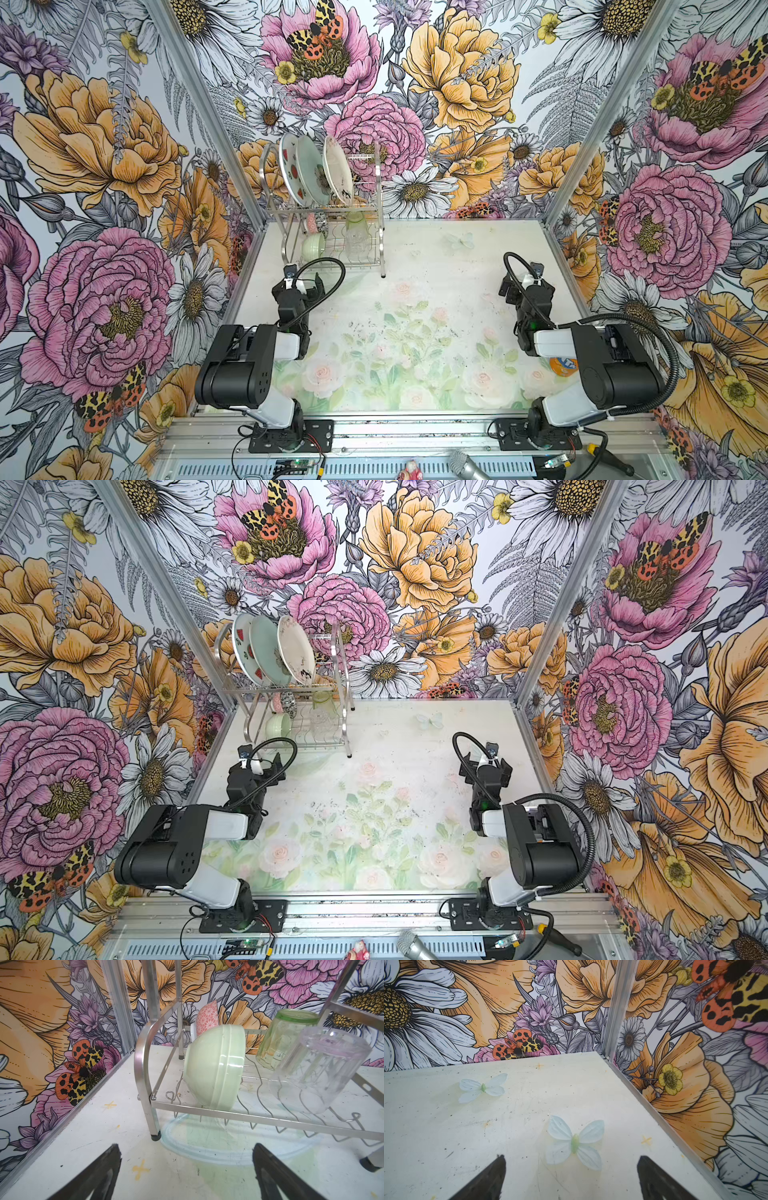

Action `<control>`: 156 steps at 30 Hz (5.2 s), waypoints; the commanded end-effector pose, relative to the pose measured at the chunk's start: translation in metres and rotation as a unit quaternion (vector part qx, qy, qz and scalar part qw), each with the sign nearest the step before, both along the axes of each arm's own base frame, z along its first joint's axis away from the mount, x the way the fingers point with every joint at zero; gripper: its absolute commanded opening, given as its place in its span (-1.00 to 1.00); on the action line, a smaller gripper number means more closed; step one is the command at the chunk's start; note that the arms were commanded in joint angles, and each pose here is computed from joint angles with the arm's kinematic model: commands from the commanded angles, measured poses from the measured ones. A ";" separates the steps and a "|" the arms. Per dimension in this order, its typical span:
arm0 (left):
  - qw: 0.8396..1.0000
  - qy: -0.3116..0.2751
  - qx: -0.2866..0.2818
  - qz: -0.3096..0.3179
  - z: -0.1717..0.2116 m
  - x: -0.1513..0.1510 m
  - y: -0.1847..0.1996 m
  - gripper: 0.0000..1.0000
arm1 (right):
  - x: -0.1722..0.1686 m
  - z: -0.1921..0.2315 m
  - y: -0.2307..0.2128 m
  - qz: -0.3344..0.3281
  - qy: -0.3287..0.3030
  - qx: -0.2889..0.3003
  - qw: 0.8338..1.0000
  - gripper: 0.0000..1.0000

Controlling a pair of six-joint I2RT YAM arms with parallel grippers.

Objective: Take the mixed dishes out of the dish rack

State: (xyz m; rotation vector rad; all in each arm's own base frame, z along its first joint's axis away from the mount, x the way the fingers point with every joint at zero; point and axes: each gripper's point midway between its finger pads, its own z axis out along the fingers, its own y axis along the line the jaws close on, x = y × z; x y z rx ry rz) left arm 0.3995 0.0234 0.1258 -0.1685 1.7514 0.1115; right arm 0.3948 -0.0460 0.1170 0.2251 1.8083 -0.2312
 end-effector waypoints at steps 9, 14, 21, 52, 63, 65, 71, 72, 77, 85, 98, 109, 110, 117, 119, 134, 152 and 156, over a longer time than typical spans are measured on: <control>1.000 -0.006 0.002 0.001 0.005 0.004 0.001 0.98 | -0.002 -0.002 -0.001 -0.005 -0.001 0.004 1.000 0.99; 1.000 -0.006 0.002 0.001 0.005 0.004 0.001 0.98 | -0.001 -0.002 0.000 -0.004 -0.001 0.004 1.000 0.99; 1.000 -0.006 0.003 0.000 0.005 0.004 0.001 0.98 | -0.001 -0.002 -0.001 -0.005 0.000 0.004 1.000 0.99; 0.993 0.030 0.099 0.049 0.055 -0.003 -0.041 0.98 | -0.026 0.042 0.042 0.028 -0.015 -0.062 0.998 0.99; 0.991 0.082 0.100 -0.013 0.078 -0.009 -0.110 0.98 | -0.057 0.091 0.089 0.130 0.006 -0.018 0.991 0.99; 0.993 0.087 0.058 -0.047 0.081 -0.009 -0.125 0.98 | -0.062 0.100 0.098 0.154 0.009 0.008 0.988 0.99; 0.986 0.088 -0.040 -0.132 0.084 -0.005 -0.169 0.98 | -0.079 0.120 0.128 0.229 0.001 0.100 0.968 0.99; 0.984 0.094 -0.045 -0.142 0.081 -0.002 -0.175 0.98 | -0.081 0.123 0.133 0.241 0.002 0.113 0.964 0.99; 0.975 0.120 -0.062 -0.174 0.067 0.010 -0.198 0.97 | -0.094 0.129 0.157 0.303 0.010 0.166 0.938 0.99; 0.971 0.121 -0.073 -0.195 0.062 0.038 -0.229 0.94 | -0.108 0.126 0.177 0.347 0.028 0.234 0.908 0.99; 0.971 0.143 -0.061 -0.179 0.026 0.094 -0.259 0.77 | -0.118 0.114 0.178 0.351 0.039 0.258 0.899 0.98; 0.971 0.157 -0.055 -0.170 0.003 0.108 -0.268 0.36 | -0.121 0.106 0.174 0.338 0.043 0.265 0.902 0.97; 0.971 0.159 -0.055 -0.171 0.000 0.109 -0.270 0.35 | -0.121 0.105 0.174 0.337 0.043 0.265 0.902 0.97; 0.967 0.164 -0.053 -0.185 -0.006 0.107 -0.284 0.06 | -0.122 0.103 0.170 0.327 0.044 0.265 0.906 0.96; 0.967 0.164 -0.047 -0.189 -0.007 0.106 -0.289 0.01 | -0.122 0.102 0.168 0.321 0.043 0.267 0.908 0.96; 0.951 0.148 -0.045 -0.268 -0.001 0.076 -0.354 -0.26 | -0.124 0.094 0.158 0.295 0.050 0.282 0.912 0.95; 0.925 0.134 -0.076 -0.348 0.022 -0.009 -0.444 -0.24 | -0.126 0.080 0.142 0.257 0.066 0.302 0.915 0.93; 0.922 0.125 -0.094 -0.354 0.031 -0.028 -0.450 -0.24 | -0.128 0.081 0.137 0.250 0.060 0.305 0.917 0.93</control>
